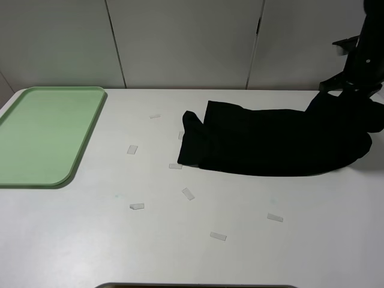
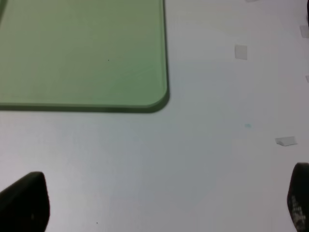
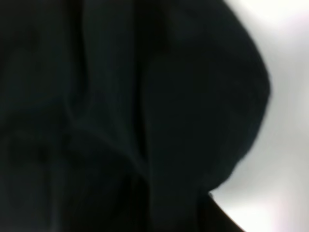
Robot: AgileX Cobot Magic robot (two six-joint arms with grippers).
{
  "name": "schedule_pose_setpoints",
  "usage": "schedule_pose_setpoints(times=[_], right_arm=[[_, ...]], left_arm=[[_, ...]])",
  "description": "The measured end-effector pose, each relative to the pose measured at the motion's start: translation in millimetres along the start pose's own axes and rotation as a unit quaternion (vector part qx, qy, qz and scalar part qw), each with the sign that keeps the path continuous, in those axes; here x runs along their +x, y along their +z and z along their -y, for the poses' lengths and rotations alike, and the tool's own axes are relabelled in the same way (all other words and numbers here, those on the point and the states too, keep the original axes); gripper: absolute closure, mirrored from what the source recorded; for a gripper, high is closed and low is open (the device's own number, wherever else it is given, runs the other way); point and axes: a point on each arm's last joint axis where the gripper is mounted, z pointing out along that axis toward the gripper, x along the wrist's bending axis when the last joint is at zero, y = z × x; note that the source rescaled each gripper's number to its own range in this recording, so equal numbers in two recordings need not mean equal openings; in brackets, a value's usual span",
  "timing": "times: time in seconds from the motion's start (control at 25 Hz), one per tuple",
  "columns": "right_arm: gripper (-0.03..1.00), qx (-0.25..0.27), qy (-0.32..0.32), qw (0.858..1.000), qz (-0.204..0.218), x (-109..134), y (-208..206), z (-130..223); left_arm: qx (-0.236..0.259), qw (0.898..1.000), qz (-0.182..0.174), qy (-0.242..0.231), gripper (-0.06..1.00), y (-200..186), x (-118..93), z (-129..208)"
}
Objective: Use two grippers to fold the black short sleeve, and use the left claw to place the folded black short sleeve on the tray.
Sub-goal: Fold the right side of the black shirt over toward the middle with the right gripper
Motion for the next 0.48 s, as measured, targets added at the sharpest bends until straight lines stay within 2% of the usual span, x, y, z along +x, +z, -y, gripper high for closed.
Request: schedule_pose_setpoints(times=[0.2, 0.28, 0.48], right_arm=[[0.89, 0.006, -0.011, 1.0, 0.011, 35, 16, 2], [0.89, -0.004, -0.019, 1.0, 0.008, 58, 22, 2], [0.89, -0.019, -0.014, 1.0, 0.001, 82, 31, 5]], left_arm=[[0.0, 1.0, 0.0, 0.0, -0.04, 0, 0, 0], [0.0, 1.0, 0.0, 0.0, -0.04, 0, 0, 0], [0.0, 1.0, 0.0, 0.0, -0.04, 0, 0, 0]])
